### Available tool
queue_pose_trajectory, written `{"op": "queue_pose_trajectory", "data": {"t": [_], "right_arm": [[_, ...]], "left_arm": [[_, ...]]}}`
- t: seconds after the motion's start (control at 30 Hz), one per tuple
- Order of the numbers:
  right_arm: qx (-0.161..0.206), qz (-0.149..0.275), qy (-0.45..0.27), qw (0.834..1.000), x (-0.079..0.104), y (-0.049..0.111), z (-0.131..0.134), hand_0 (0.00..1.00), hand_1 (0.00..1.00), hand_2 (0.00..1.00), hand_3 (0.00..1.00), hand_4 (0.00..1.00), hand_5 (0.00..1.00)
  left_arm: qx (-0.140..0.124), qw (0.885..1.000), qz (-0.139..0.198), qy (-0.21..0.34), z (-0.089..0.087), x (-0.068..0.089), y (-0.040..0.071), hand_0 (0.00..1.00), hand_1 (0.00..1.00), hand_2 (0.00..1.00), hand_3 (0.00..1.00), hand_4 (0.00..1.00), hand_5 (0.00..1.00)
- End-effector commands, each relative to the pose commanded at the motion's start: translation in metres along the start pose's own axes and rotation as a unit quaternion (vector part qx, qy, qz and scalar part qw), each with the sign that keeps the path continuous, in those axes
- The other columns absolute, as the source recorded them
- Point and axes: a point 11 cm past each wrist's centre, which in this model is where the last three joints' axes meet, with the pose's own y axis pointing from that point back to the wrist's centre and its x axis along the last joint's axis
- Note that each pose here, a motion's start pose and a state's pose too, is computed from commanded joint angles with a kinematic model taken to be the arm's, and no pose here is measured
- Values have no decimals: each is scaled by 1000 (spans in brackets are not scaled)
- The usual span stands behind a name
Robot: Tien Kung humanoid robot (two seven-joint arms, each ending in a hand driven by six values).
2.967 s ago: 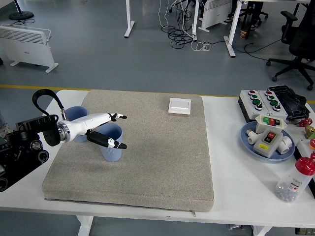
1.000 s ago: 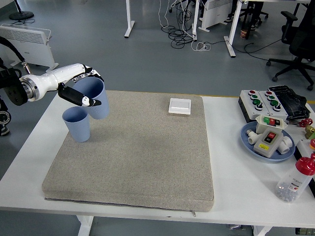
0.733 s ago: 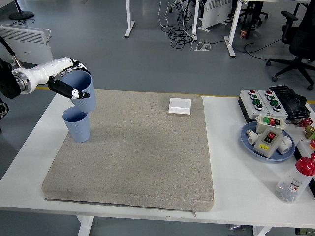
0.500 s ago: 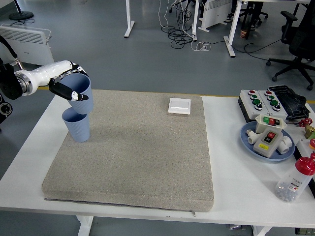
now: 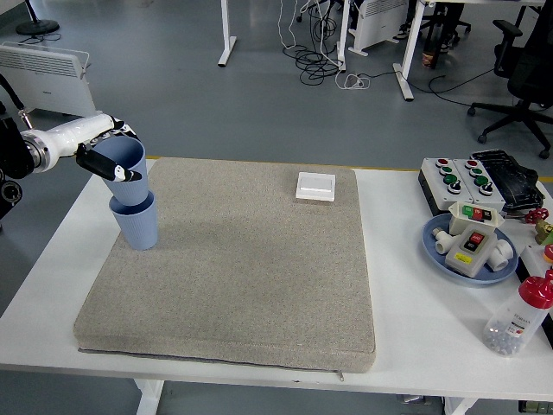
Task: Push cup pick cup insert cup
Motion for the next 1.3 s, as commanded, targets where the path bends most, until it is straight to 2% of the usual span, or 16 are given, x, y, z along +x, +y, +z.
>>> {"op": "queue_pose_trajectory", "data": {"t": [0.57,0.6,0.77,0.8,0.97,1.0,1.17,1.2,1.3], "right_arm": [[0,0,2,1000,0,0,-1,770,709,710,613,271,556],[1,0,3,1000,0,0,-1,770,709,710,613,271,556],[1,0,3,1000,0,0,-2,770,709,710,613,271,556],[1,0,3,1000,0,0,-2,770,709,710,613,271,557],[2,-1,3,1000,-1,0,-3,770,709,710,613,271,557],[2,-1,3,1000,-1,0,-3,770,709,710,613,272,556],[3,-1,3,1000,-1,1,-4,770,709,710,613,272,556],[3,-1,3,1000,-1,0,-3,770,709,710,613,272,556],[3,-1,3,1000,-1,0,-3,770,709,710,613,272,556]], "left_arm": [[13,1000,-11,-4,-6,-10,-5,480,541,519,509,599,118],[13,1000,-11,-3,-6,-10,-5,481,564,550,530,608,118],[15,1000,-14,7,-9,-12,-7,481,564,550,530,608,118],[16,1000,-14,9,-10,-12,-8,501,619,636,612,647,127],[20,1000,-14,15,-14,-13,-10,501,619,636,612,647,127],[20,1000,-14,19,-15,-13,-10,642,713,773,786,783,293],[21,999,-14,38,-18,-14,-12,642,713,773,786,783,293],[22,999,-14,39,-19,-14,-13,738,783,853,855,793,297],[24,999,-13,42,-21,-15,-14,738,783,853,855,793,297]]}}
